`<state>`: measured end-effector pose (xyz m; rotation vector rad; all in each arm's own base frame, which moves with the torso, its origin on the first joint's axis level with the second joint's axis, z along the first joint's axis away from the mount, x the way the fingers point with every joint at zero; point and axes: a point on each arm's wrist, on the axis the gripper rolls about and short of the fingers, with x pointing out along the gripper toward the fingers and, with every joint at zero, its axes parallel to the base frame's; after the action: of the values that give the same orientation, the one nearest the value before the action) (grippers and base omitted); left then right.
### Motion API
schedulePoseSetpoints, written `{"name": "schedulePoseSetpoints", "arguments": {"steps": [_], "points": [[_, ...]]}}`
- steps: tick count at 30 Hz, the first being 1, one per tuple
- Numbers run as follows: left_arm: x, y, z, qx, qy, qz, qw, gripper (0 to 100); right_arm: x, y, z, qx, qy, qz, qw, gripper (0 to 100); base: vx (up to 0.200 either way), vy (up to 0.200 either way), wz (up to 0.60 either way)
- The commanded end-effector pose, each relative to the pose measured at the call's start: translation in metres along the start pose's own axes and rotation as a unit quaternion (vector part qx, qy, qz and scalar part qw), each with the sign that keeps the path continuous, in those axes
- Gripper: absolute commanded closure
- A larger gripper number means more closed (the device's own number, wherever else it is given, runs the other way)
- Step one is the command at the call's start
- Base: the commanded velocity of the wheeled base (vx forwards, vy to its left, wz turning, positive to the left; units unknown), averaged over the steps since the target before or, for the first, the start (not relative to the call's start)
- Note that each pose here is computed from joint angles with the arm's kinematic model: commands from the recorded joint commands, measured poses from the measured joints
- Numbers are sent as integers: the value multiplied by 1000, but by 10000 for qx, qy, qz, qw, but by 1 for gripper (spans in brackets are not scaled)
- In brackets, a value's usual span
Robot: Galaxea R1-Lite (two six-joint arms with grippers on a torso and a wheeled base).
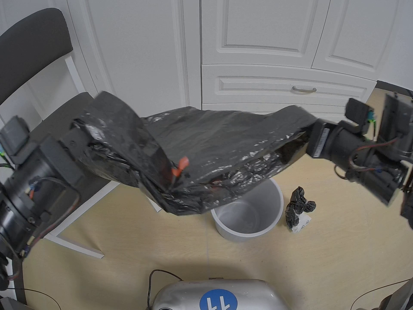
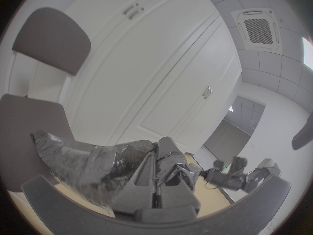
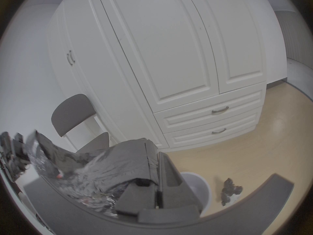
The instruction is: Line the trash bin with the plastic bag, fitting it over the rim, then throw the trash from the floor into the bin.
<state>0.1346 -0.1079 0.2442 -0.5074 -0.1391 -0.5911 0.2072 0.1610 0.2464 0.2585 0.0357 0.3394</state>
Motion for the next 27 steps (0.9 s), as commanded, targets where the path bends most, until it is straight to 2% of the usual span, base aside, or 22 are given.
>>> {"name": "schedulePoseSetpoints", "arguments": {"steps": [1, 6, 11, 13, 18, 23, 27], "points": [[60, -4, -84, -170, 1074, -238, 9938, 100, -103, -29, 63, -221, -706, 91, 9972, 100, 0, 0, 0], [67, -15, -103, -227, 1230, -514, 9908, 100, -133, -37, 72, -498, -843, 101, 9951, 100, 0, 0, 0], [76, -17, -110, -252, 1271, -543, 9901, 100, -145, -40, 73, -652, -817, 76, 9945, 100, 0, 0, 0], [79, -16, -114, -245, 1295, -524, 9899, 100, -149, -42, 71, -708, -716, 65, 9949, 100, 0, 0, 0], [84, -12, -131, -229, 1529, -415, 9871, 100, -151, -45, 59, -1005, -106, 189, 9947, 100, 0, 0, 0], [88, -4, -153, -443, 1757, -242, 9831, 100, -144, -45, 46, -1119, 273, 325, 9928, 100, 0, 0, 0], [98, 3, -165, -457, 1633, -192, 9853, 100, -138, -45, 38, -1278, 440, 319, 9903, 100, 0, 0, 0]]}}
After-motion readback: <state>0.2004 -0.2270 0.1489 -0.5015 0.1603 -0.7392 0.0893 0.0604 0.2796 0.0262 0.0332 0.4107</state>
